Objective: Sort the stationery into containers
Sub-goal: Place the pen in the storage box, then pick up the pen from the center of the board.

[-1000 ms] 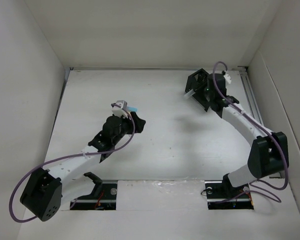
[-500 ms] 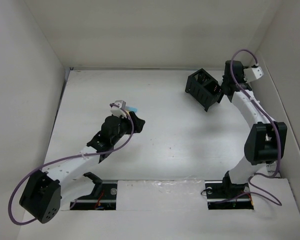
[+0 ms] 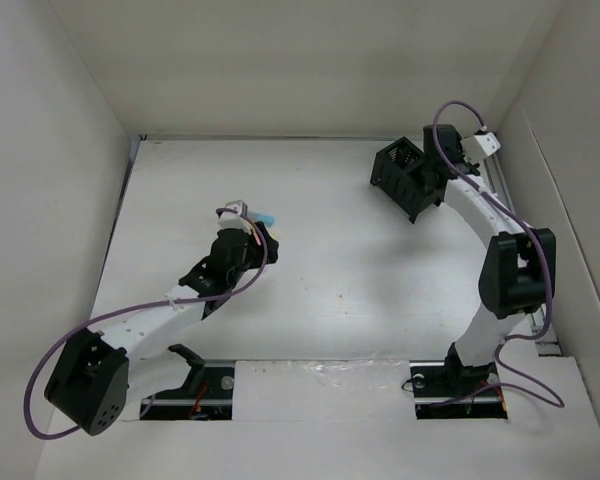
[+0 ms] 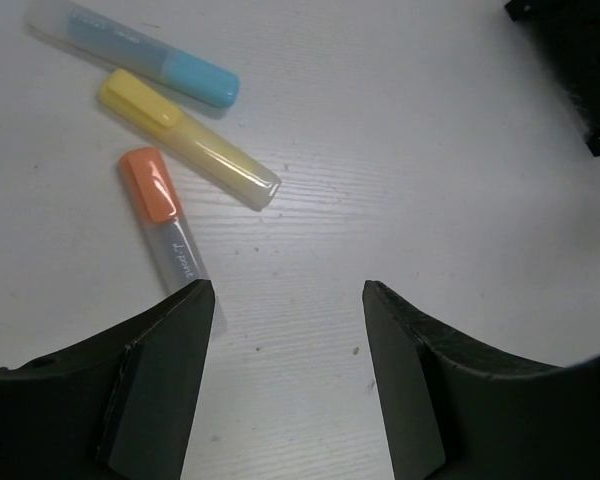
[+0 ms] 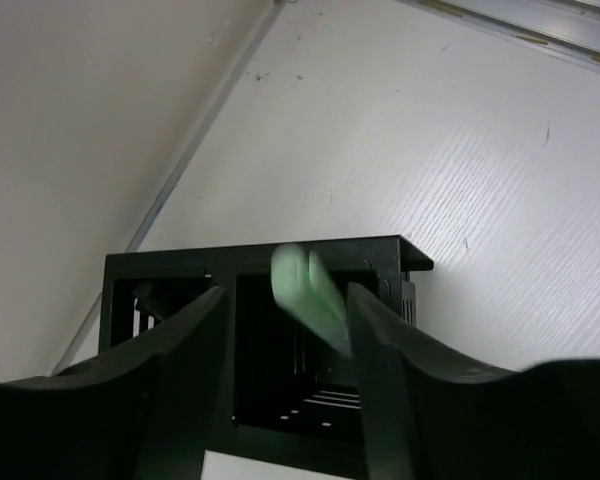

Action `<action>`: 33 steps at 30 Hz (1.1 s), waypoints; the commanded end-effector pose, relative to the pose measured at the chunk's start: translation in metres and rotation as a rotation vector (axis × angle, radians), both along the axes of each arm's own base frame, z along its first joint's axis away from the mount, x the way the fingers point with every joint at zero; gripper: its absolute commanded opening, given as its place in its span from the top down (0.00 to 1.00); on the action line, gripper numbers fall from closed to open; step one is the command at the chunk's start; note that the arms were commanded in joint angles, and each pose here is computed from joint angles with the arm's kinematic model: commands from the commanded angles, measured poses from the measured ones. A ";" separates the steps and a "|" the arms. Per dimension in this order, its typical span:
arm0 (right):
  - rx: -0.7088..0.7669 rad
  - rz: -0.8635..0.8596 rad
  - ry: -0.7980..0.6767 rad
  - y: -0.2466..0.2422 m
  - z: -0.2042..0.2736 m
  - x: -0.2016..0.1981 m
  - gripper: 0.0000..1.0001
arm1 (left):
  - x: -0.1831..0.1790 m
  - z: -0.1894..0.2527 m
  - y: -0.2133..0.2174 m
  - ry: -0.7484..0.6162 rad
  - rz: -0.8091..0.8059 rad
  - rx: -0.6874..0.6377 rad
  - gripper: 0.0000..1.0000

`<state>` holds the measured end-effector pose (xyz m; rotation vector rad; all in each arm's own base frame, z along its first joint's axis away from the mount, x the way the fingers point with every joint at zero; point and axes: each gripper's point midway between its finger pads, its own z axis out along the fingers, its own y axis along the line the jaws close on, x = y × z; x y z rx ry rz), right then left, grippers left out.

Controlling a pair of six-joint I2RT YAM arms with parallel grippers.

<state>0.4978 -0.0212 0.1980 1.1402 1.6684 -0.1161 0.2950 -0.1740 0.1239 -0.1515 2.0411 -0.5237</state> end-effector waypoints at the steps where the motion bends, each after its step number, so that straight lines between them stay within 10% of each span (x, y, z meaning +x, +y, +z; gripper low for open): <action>1: -0.014 0.014 -0.060 0.013 0.032 0.002 0.42 | 0.014 0.005 0.014 0.011 0.112 0.045 0.43; 4: -0.004 0.032 -0.084 0.018 0.044 -0.004 0.29 | 0.019 -0.009 0.016 0.059 0.131 0.094 0.43; 10: 0.087 0.115 -0.200 0.041 0.072 -0.036 0.36 | 0.019 -0.030 0.025 0.126 0.188 0.173 0.47; 17: 0.233 0.371 -0.306 0.109 0.076 -0.083 1.00 | 0.018 -0.034 0.025 0.150 0.206 0.216 0.51; 33: 0.294 0.617 -0.230 0.183 0.047 -0.097 0.60 | 0.003 -0.078 0.032 0.275 0.209 0.301 0.56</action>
